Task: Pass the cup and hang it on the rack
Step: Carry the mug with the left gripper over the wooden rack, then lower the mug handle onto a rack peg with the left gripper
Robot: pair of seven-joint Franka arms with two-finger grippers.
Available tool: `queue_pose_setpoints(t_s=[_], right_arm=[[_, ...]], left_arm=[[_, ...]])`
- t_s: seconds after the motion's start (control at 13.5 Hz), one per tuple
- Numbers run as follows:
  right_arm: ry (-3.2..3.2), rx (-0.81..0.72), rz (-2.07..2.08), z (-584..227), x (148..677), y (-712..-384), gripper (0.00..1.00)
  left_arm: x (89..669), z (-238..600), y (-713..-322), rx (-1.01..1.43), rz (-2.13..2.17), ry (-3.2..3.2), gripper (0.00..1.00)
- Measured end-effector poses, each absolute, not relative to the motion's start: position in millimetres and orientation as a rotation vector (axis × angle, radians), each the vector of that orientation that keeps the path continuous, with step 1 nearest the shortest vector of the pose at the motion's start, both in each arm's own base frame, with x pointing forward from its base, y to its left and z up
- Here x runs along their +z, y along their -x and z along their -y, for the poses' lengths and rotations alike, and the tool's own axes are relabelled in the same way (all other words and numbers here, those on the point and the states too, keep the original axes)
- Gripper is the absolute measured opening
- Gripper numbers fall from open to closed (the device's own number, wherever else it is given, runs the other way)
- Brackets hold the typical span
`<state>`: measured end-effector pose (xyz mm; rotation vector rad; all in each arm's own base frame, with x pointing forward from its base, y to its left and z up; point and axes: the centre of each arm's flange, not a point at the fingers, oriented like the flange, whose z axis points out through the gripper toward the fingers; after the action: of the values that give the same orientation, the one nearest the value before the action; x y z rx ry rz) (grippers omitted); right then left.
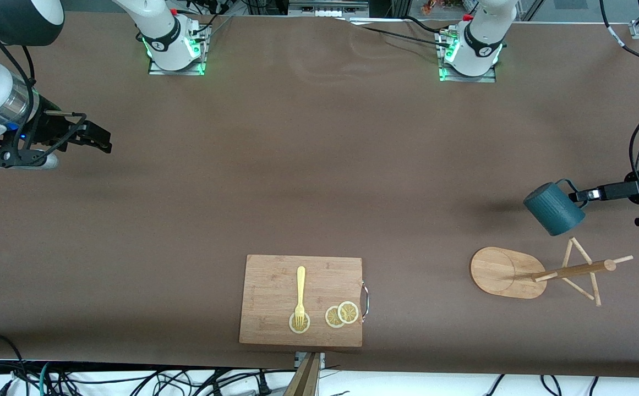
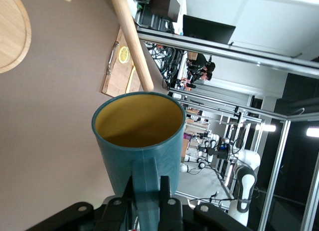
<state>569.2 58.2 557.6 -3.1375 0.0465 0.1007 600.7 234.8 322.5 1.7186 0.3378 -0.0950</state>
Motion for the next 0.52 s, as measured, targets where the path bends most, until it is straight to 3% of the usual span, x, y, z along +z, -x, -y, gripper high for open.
queue_pose_setpoints(t_s=[0.52], right_arm=[[3.137, 0.101, -0.046, -58.3, 557.5, -569.2, 1.0]], left_arm=[[348.3, -236.7, -652.2, -0.204, -0.473, -1.725, 0.21]])
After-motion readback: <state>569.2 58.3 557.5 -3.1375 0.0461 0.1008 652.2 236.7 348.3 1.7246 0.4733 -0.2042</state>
